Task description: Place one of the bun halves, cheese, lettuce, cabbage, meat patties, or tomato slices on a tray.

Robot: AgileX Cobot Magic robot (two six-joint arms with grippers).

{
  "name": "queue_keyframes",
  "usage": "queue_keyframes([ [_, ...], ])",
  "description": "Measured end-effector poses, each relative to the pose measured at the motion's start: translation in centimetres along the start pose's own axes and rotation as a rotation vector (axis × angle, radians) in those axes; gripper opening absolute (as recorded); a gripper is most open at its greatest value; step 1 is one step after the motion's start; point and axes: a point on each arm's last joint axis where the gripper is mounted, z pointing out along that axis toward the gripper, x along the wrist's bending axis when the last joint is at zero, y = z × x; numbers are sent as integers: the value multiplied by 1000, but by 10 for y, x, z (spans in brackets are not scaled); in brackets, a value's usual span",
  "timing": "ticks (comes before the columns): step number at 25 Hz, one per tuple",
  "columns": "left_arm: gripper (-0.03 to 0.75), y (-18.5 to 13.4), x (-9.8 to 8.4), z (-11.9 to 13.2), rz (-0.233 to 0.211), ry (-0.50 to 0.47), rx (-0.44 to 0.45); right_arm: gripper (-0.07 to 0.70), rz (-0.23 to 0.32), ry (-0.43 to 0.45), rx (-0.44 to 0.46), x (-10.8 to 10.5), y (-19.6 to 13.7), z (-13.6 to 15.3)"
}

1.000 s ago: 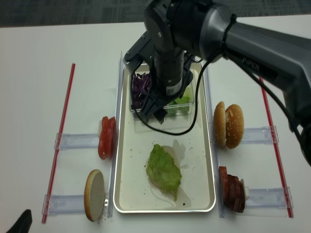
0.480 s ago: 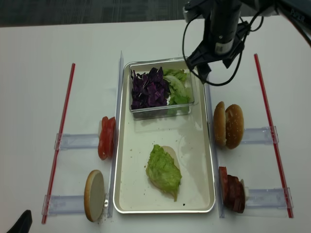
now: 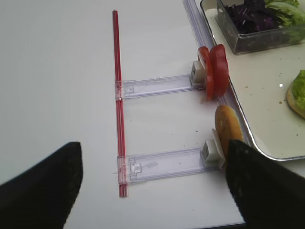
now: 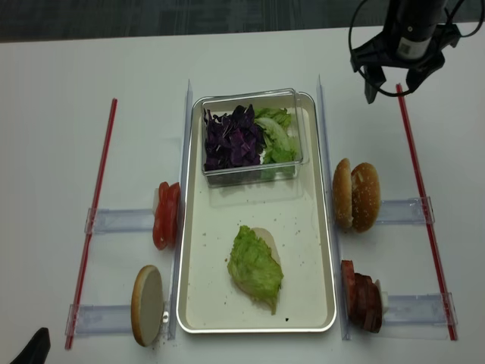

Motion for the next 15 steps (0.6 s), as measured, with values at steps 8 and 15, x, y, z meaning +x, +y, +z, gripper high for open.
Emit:
queue_keyframes([
  [8,564,0,0,0,0,0,0,575,115,-9,-5,-46,-4,-3],
  [15,564,0,0,0,0,0,0,638,142,0,-8,-54,-5,-3],
])
